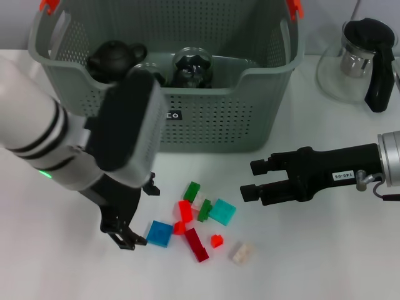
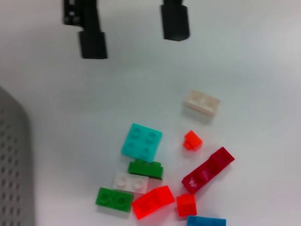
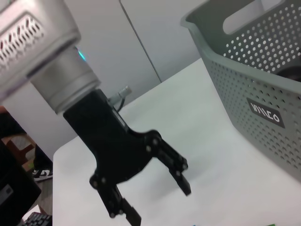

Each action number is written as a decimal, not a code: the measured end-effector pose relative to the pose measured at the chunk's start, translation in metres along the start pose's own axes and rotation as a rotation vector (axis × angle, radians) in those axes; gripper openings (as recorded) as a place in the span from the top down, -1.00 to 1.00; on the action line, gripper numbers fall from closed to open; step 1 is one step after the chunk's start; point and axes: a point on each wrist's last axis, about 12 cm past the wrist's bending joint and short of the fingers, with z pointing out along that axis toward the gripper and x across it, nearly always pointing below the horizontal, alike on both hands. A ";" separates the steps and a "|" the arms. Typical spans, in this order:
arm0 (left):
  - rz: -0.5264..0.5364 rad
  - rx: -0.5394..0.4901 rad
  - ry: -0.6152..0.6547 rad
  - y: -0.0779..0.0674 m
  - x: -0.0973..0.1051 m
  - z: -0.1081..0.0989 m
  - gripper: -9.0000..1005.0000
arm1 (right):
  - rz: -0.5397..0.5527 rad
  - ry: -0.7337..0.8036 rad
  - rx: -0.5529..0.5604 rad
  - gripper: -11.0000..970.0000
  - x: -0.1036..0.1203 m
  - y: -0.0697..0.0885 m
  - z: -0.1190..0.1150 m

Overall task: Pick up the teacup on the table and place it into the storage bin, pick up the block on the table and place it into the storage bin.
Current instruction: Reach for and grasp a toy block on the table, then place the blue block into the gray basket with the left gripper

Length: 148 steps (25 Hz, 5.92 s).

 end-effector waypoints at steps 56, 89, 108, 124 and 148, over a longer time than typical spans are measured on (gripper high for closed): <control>0.117 0.046 0.172 0.010 -0.032 0.048 0.18 | 0.018 -0.006 0.003 -0.70 0.010 0.001 -0.002; 0.037 0.008 0.219 0.017 -0.018 0.044 -0.05 | 0.015 -0.010 0.006 -0.70 0.009 0.001 -0.002; -0.157 0.026 0.194 0.016 -0.027 0.046 -0.45 | 0.009 -0.011 0.010 -0.70 0.008 0.000 0.000; -0.187 0.011 0.205 0.025 -0.024 0.057 -0.44 | 0.014 -0.012 0.011 -0.70 0.010 0.000 -0.001; -0.187 0.037 0.212 0.023 -0.022 0.058 -0.02 | 0.012 -0.013 0.016 -0.70 0.010 0.000 -0.001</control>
